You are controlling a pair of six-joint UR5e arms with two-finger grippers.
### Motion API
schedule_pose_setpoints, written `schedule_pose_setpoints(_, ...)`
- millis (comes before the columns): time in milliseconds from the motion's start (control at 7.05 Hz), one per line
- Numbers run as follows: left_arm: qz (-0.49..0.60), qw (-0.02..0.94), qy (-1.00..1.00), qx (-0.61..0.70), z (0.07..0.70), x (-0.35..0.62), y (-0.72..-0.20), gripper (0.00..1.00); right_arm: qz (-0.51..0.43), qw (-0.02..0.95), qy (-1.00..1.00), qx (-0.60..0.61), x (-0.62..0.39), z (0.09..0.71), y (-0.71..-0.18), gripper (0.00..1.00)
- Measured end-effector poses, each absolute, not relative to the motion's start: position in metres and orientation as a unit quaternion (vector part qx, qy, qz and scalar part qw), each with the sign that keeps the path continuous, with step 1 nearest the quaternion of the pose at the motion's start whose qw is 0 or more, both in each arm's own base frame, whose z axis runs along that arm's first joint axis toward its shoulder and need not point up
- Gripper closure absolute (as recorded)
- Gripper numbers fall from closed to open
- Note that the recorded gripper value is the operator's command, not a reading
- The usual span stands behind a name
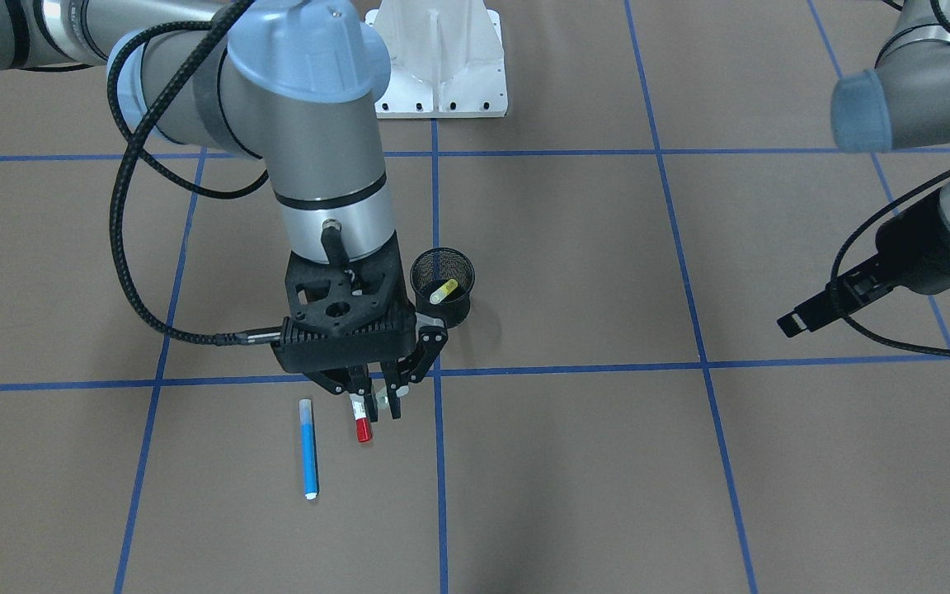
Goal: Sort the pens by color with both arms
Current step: 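Place the green highlighter near the red marker while the left arm advances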
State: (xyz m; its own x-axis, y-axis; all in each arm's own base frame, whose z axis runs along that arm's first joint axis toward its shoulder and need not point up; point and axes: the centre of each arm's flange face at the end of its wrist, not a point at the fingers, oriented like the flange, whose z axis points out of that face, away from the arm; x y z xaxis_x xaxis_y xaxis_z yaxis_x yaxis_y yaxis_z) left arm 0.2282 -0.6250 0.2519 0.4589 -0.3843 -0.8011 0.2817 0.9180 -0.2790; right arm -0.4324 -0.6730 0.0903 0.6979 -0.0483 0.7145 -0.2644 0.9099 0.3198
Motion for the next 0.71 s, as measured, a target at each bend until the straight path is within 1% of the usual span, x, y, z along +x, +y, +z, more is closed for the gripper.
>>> schedule_pose_setpoints(284, -0.153, 0.852, 0.5, 0.024, 0.207, 0.274, -0.589, 0.01, 0.06, 0.928, -0.355, 0.096, -0.441, 0.113, -0.683, 0.88)
schedule_pose_setpoints(425, -0.144, 0.841, 0.517, 0.069, 0.186, 0.283, -0.572, 0.01, 0.06, 0.932, -0.351, 0.067, -0.445, 0.116, -0.685, 0.88)
schedule_pose_setpoints(709, -0.14, 0.827, 0.518, 0.168, 0.159, 0.328, -0.534, 0.01, 0.05, 0.928, -0.364, 0.062, -0.456, 0.101, -0.69, 0.88)
